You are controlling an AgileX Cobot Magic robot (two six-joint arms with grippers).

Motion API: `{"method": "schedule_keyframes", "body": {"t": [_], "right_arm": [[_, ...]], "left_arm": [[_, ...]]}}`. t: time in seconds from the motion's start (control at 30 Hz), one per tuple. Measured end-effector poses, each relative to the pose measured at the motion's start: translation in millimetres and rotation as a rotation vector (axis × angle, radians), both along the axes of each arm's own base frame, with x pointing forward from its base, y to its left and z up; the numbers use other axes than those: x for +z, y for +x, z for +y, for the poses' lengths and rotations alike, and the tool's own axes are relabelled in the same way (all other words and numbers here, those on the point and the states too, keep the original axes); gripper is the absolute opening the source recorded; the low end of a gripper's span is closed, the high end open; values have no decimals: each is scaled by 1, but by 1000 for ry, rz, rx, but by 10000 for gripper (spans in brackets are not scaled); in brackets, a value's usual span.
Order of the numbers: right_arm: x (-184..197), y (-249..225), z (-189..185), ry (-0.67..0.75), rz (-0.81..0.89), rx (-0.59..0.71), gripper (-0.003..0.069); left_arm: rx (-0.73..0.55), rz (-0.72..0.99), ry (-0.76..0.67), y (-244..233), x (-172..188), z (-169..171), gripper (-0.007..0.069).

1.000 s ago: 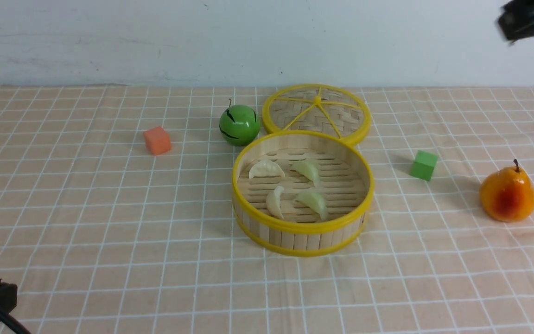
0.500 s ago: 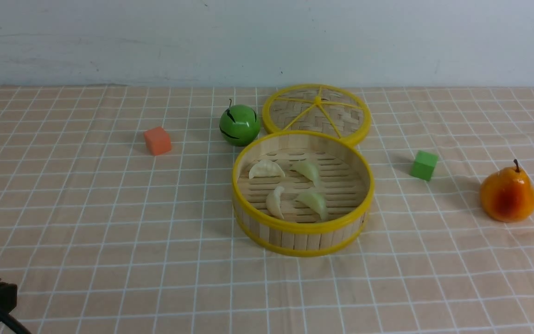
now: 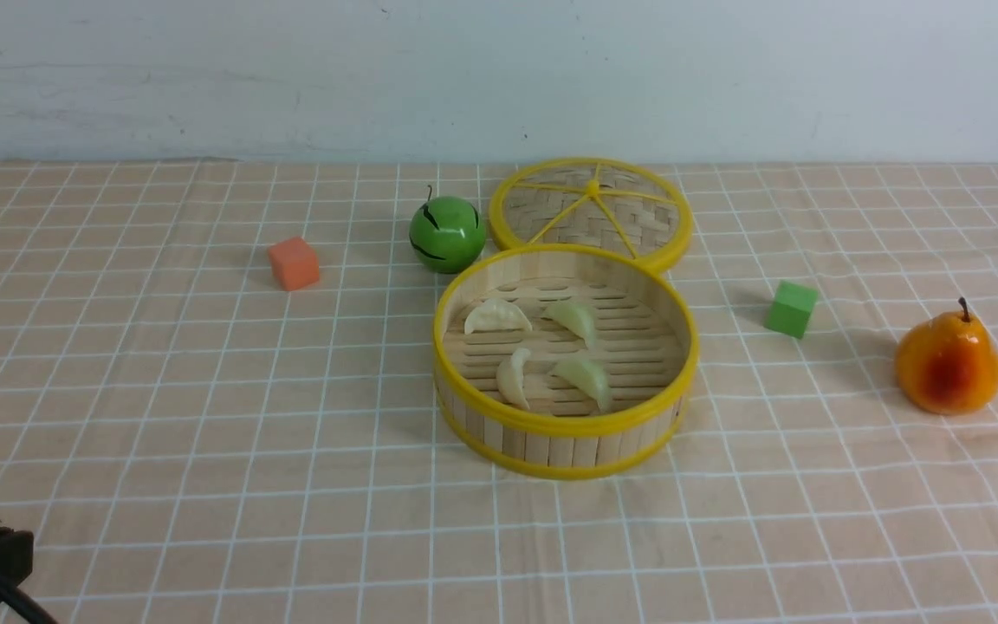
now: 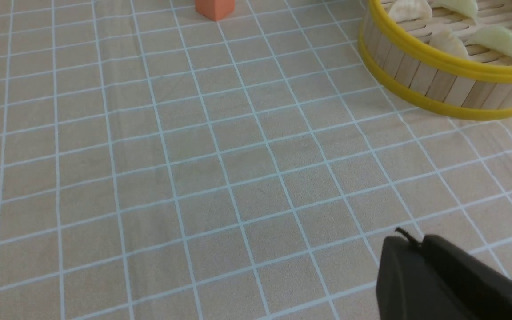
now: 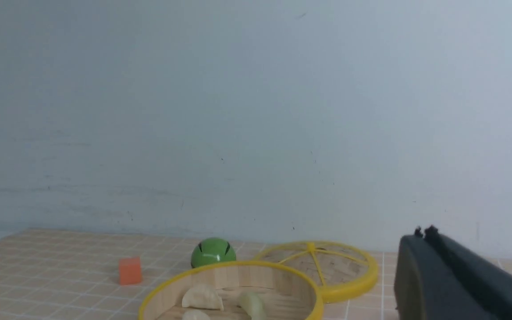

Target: Put the dumplings into the steamer on the table with the brown tablecloth.

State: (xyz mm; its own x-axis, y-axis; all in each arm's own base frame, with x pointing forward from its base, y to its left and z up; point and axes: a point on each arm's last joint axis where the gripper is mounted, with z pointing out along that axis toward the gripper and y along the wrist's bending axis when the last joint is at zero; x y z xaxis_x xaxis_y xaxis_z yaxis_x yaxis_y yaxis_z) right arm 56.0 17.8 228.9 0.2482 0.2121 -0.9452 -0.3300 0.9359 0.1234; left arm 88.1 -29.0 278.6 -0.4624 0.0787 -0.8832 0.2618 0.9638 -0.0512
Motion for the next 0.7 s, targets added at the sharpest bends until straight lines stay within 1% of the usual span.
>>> {"method": "schedule_keyframes", "body": {"t": [0.13, 0.2, 0.27, 0.37, 0.5, 0.67, 0.7], "right_arm": [[-2, 1, 0, 1, 29, -1, -10], [-6, 1, 0, -10, 70, -6, -9], [-12, 1, -2, -25, 124, -35, -6], [-20, 0, -7, -33, 193, -120, -4], [-33, 0, -12, -26, 336, -187, -1], [-45, -1, -13, 14, 481, -211, 1], [-50, -2, -13, 10, 540, -217, 2]], "left_arm": [[0, 0, 0, 0, 0, 0, 39], [0, 0, 0, 0, 0, 0, 38], [0, -1, 0, 0, 0, 0, 44], [0, -1, 0, 0, 0, 0, 48], [0, 0, 0, 0, 0, 0, 53], [0, 0, 0, 0, 0, 0, 56], [0, 0, 0, 0, 0, 0, 56]]}}
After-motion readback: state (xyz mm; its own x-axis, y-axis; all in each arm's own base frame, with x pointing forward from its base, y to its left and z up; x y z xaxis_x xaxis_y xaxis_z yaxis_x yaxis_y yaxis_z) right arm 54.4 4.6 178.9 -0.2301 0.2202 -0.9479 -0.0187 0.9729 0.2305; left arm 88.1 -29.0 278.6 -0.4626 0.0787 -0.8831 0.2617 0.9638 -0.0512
